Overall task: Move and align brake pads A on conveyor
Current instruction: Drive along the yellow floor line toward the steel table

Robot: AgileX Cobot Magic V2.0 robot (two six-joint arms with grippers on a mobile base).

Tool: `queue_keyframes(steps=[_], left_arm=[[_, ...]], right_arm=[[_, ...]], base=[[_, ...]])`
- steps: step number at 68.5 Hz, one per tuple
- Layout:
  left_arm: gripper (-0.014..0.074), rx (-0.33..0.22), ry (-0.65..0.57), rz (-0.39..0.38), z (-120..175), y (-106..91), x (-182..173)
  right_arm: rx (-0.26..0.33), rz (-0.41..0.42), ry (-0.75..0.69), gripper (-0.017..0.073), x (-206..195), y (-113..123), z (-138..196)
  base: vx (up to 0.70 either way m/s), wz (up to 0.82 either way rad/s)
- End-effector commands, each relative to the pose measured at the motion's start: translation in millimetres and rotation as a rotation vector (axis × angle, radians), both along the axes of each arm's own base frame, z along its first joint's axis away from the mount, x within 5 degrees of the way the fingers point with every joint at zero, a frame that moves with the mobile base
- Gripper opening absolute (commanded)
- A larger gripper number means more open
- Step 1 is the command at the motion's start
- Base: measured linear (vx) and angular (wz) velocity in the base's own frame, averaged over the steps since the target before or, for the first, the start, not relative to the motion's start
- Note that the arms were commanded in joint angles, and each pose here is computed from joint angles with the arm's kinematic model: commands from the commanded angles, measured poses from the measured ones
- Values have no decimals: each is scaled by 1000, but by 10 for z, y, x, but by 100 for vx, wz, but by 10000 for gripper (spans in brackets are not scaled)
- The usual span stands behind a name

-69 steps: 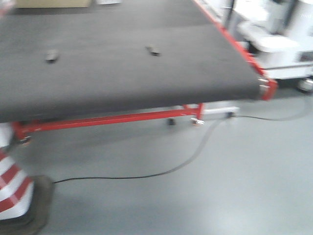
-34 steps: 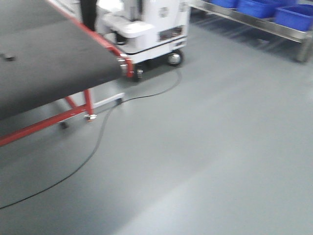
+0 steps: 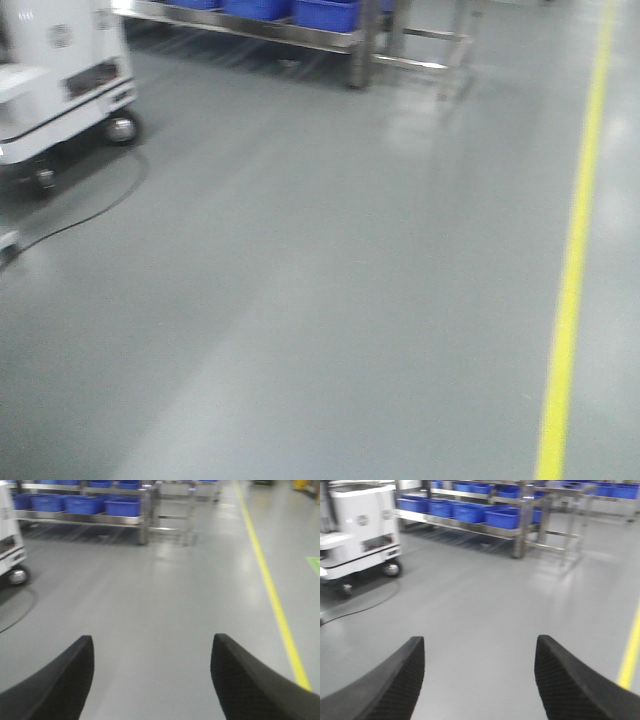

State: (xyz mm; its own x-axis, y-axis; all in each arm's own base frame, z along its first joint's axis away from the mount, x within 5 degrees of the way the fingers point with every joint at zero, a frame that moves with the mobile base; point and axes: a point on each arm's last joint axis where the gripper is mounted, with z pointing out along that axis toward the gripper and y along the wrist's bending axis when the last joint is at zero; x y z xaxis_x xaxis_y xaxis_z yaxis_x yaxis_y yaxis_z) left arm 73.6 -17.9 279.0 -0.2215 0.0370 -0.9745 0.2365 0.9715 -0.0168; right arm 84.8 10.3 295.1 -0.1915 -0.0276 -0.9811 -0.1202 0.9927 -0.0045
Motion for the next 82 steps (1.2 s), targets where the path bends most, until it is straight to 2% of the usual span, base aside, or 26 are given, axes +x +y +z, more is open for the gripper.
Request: queue_keyframes(steps=[1,41,82], left_arm=[[489,-23,-78,-8,134,-12,17],[489,-23,-78,-9,134,-12,17],[489,-23,-78,-9,134,-12,17]], right_arm=[[-5,-11,-89,463,21,-10,140],[-5,-11,-89,463,21,-10,141],[-5,-11,-89,463,21,-10,141]], base=[[-9,-96],[-4,-87],[12,-21]])
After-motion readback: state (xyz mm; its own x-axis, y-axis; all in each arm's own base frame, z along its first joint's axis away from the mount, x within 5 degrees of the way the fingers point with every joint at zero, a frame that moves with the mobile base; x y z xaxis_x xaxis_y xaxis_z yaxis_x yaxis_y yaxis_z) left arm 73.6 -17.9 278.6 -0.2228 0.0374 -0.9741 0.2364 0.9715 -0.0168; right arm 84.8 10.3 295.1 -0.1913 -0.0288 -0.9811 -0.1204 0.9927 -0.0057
